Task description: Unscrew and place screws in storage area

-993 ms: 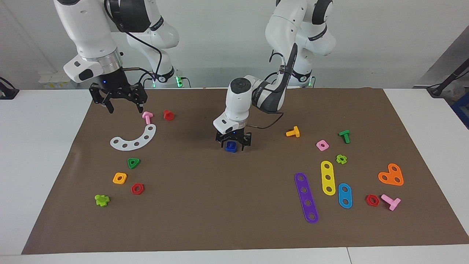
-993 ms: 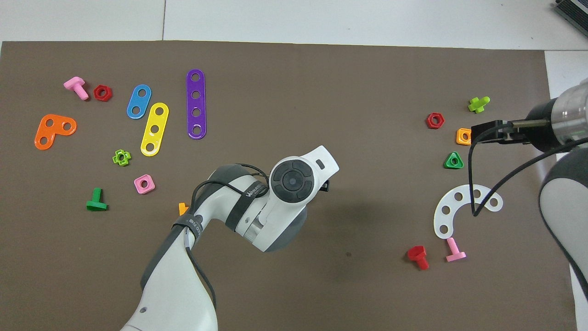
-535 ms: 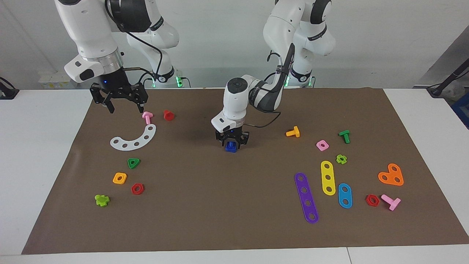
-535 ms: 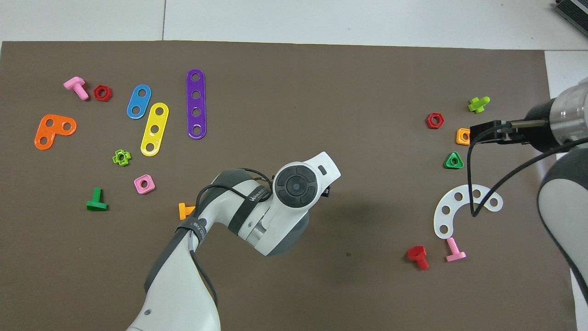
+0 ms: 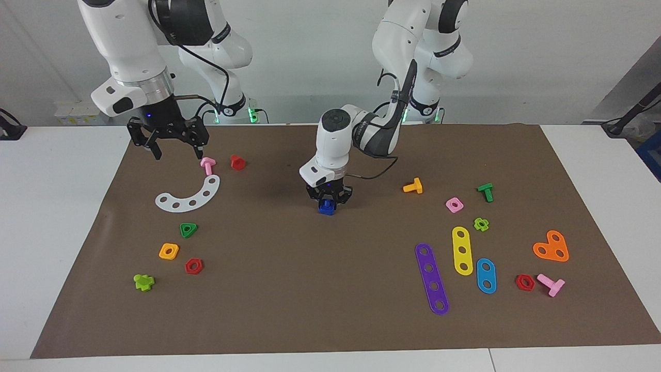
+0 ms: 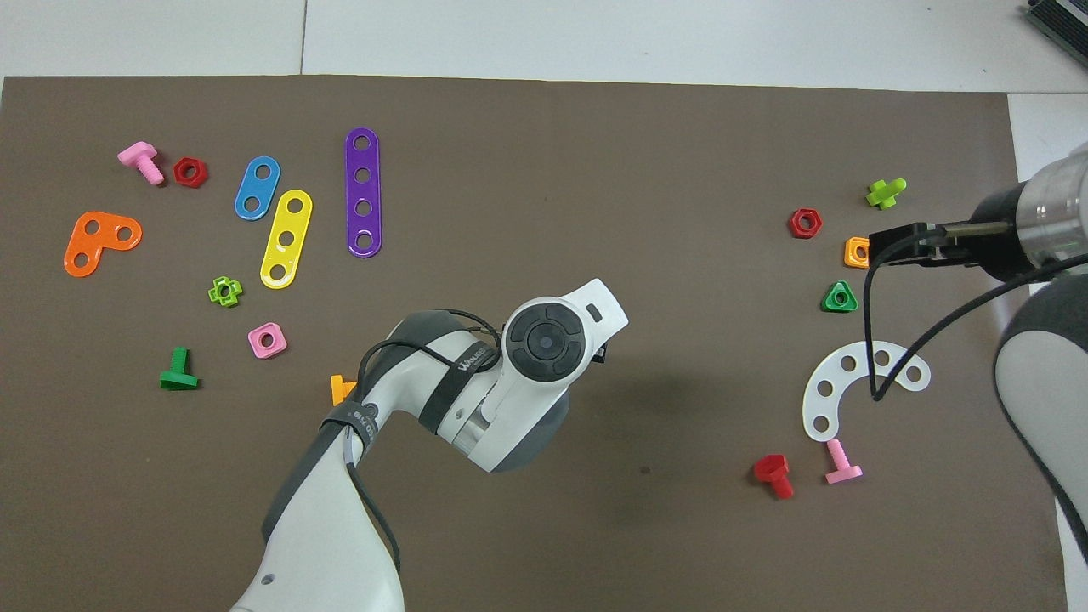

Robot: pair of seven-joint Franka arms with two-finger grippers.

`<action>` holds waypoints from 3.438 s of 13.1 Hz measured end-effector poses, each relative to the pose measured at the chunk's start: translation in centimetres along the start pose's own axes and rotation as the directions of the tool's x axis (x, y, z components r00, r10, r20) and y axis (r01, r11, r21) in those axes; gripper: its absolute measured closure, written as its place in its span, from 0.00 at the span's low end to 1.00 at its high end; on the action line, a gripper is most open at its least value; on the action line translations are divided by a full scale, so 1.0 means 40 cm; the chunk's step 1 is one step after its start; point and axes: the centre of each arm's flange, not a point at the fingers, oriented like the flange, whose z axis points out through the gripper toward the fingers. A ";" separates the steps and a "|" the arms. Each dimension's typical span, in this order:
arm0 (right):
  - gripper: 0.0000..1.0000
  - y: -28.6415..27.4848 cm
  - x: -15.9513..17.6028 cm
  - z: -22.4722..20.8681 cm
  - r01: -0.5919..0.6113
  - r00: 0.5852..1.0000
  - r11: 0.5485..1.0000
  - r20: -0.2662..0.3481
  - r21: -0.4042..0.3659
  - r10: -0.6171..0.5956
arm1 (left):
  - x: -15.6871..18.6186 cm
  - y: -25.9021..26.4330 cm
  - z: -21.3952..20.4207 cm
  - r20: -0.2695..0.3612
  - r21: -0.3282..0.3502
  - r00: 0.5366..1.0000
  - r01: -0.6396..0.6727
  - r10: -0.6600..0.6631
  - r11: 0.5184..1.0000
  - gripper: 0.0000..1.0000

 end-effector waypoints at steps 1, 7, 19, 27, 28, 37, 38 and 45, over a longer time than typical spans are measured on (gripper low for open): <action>0.00 0.000 0.000 0.000 0.000 1.000 1.000 0.000 0.000 0.000 | 0.012 -0.001 -0.019 0.006 0.003 1.000 0.004 -0.004 1.000 0.54; 0.00 -0.006 0.000 0.000 0.004 1.000 1.000 -0.001 0.000 -0.004 | 0.189 -0.166 -0.204 0.080 -0.003 0.983 0.165 -0.164 0.986 0.54; 0.05 -0.438 0.011 0.235 0.068 0.998 0.997 -0.018 0.030 -0.067 | 0.171 -0.913 -0.030 0.274 0.010 0.952 0.142 -0.139 0.990 0.53; 0.08 -0.725 -0.029 0.525 0.052 0.998 0.998 -0.038 0.023 -0.051 | 0.164 -0.953 -0.071 0.234 0.008 0.958 0.167 -0.164 0.986 0.00; 0.09 -0.750 -0.041 0.553 0.053 0.998 0.998 -0.036 0.026 -0.052 | 0.179 -0.988 -0.104 0.213 0.009 0.960 0.186 -0.183 0.983 0.00; 0.20 -0.831 -0.152 0.717 0.079 0.997 0.997 -0.001 0.021 -0.079 | 0.036 -1.360 -0.465 0.109 0.016 0.949 0.296 -0.296 0.955 0.00; 0.27 -0.834 -0.155 0.718 0.082 0.997 0.996 0.000 0.021 -0.082 | 0.023 -1.343 -0.523 0.090 0.026 0.955 0.281 -0.282 0.959 0.00; 0.81 -0.848 -0.158 0.708 0.089 0.996 0.995 -0.022 0.036 -0.088 | -0.038 -1.240 -0.739 0.023 0.052 0.976 0.216 -0.217 0.975 0.00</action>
